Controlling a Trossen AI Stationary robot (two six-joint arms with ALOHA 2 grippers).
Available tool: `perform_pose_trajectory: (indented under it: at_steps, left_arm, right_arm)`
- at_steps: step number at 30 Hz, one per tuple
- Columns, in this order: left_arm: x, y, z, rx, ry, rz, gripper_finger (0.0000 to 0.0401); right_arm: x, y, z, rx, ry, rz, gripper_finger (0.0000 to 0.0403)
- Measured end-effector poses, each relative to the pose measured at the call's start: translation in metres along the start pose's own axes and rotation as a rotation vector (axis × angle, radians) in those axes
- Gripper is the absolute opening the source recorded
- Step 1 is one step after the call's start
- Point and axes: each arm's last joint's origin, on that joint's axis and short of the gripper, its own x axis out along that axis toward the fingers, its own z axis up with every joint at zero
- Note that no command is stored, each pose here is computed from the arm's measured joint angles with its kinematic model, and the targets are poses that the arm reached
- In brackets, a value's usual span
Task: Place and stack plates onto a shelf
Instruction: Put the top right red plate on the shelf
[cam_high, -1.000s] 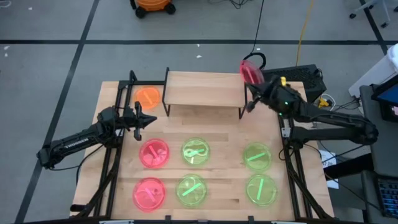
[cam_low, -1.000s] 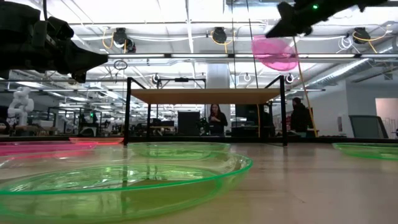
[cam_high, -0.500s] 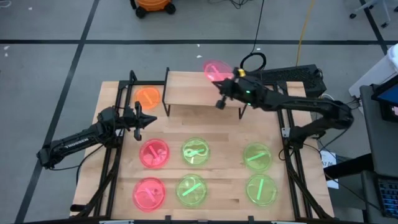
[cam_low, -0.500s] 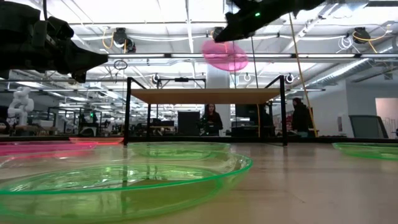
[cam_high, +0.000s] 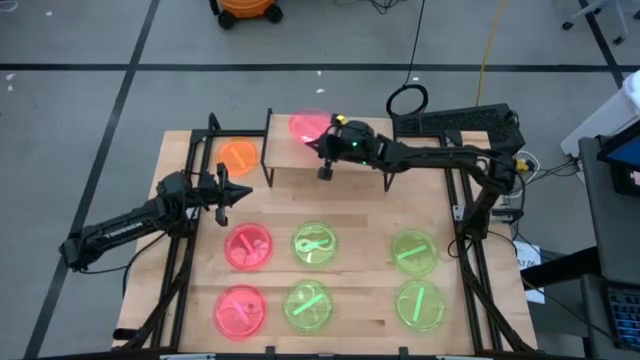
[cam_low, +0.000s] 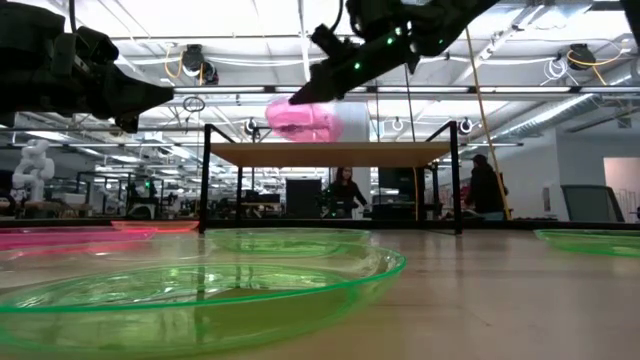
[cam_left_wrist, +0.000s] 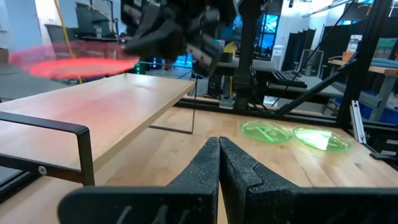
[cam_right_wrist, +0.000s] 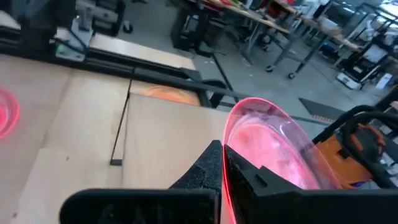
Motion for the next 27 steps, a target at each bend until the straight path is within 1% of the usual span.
perform_pose_trajectory:
  at_steps: [3,6,11,20,24,27]
  left_arm:
    - [0.000,0.000,0.000,0.000,0.000,0.000,0.0004]
    - [0.000,0.000,0.000,0.000,-0.001,0.000,0.0004]
    - [0.000,0.000,0.000,0.000,0.000,0.000,0.0004]
    - [0.000,0.000,0.000,0.000,0.000,0.000,0.0004]
    - [0.000,0.000,0.000,0.000,0.000,0.000,0.0004]
    - [0.000,0.000,0.000,0.000,0.000,0.000,0.0004]
  right_arm:
    - [0.012,0.006,-0.012,-0.002,0.025,0.020,0.0000]
    - [0.021,0.012,-0.022,0.003,0.035,0.068,0.0000]
    - [0.032,0.018,-0.034,0.018,0.038,0.069,0.0000]
    - [0.035,0.023,-0.033,0.018,0.016,0.076,0.0002]
    - [0.035,0.025,-0.030,0.043,-0.021,0.137,0.0019]
    - [0.034,0.029,-0.029,0.046,-0.030,0.147,0.0035]
